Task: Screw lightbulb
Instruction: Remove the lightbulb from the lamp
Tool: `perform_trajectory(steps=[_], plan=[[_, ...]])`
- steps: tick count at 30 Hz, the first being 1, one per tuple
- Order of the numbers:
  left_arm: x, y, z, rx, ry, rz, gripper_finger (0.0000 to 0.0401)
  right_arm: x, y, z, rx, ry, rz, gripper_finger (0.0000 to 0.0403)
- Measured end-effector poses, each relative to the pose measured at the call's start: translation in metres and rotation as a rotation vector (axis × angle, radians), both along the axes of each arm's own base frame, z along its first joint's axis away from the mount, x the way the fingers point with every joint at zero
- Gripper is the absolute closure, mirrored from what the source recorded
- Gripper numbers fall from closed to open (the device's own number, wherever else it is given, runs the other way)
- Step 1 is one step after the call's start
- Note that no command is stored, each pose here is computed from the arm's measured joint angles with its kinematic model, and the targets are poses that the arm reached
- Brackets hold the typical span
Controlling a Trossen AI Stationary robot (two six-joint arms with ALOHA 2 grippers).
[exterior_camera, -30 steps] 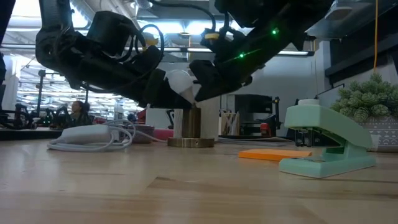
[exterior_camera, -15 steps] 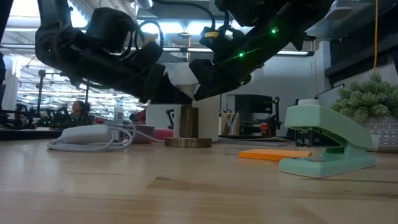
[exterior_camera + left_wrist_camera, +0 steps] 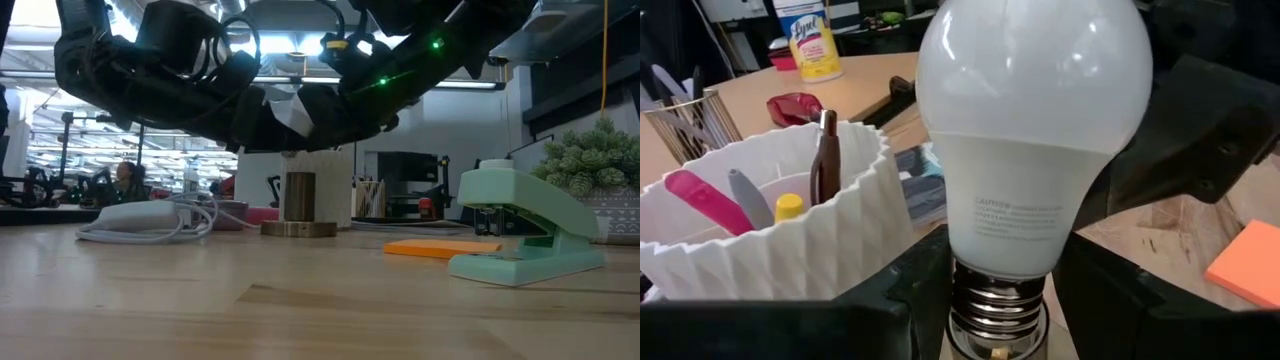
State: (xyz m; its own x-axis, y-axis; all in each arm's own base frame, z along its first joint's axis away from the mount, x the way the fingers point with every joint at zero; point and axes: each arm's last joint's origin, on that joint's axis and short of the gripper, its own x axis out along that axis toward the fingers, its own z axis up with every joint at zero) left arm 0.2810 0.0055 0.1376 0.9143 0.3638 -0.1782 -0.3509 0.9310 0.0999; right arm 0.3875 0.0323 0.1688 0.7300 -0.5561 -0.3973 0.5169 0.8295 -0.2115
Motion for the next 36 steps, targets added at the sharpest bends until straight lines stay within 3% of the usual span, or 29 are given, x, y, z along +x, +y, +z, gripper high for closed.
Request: perform_trajectory(steps=[8, 16, 20, 31, 36], plan=[[0.0, 0.0, 0.0, 0.0, 0.004, 0.0, 0.0247, 0.001, 0.0, 0.002, -0.008, -0.014, 0.008, 0.0397], [-0.001, 0.0, 0.003, 0.005, -0.01, 0.028, 0.0286, 0.001, 0.0, 0.002, -0.013, -0.008, 0.009, 0.0397], [-0.001, -0.002, 0.003, 0.008, -0.011, 0.036, 0.0284, 0.001, 0.0, 0.002, -0.014, -0.005, 0.009, 0.0397], [-0.004, 0.0, 0.002, 0.041, -0.002, 0.211, 0.028, -0.01, 0.0, 0.015, -0.03, 0.061, -0.006, 0.0397], [-0.01, 0.0, -0.002, -0.042, 0.075, 0.27, 0.0278, -0.023, 0.009, 0.031, -0.054, 0.09, 0.001, 0.0397]])
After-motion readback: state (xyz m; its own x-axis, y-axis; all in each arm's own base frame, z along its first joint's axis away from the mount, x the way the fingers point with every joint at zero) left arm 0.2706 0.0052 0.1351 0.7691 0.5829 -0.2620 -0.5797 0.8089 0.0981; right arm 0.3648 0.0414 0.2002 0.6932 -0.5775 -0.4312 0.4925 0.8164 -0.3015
